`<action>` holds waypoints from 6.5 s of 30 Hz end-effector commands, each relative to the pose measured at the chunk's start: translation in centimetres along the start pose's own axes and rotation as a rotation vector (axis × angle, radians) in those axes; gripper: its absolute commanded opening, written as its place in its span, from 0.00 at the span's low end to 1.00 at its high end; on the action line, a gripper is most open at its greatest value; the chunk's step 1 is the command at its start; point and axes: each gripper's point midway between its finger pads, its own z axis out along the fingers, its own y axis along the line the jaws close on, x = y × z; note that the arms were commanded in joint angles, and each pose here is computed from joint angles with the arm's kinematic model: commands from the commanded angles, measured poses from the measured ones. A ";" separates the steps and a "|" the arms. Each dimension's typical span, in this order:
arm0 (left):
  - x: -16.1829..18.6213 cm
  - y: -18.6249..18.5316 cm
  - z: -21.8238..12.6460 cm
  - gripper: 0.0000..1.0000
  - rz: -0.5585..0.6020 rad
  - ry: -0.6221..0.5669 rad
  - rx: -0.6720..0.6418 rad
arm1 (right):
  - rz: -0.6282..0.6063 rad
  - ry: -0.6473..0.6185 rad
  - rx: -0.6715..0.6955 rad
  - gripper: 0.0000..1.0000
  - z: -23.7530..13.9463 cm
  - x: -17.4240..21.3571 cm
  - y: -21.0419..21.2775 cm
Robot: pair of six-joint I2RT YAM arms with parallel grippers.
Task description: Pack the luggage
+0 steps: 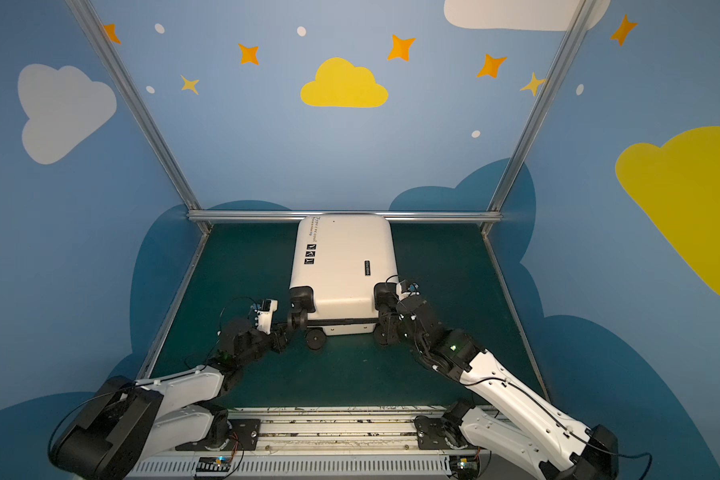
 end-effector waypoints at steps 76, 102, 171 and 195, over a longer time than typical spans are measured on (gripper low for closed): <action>1.7 -2.0 -4.9 0.71 0.144 -0.148 -0.106 | -0.052 -0.042 -0.081 0.00 -0.1 -1.0 1.9; 0.1 -2.1 -2.2 0.71 0.203 -0.088 -0.032 | -0.042 -0.046 -0.107 0.00 0.3 -1.4 1.8; -1.9 -0.8 0.2 0.03 0.144 -0.082 0.033 | -0.024 -0.023 -0.087 0.00 0.3 -1.1 1.2; 1.0 -2.9 -1.3 0.03 0.241 0.006 0.012 | -0.007 -0.027 -0.124 0.00 0.7 -1.9 2.4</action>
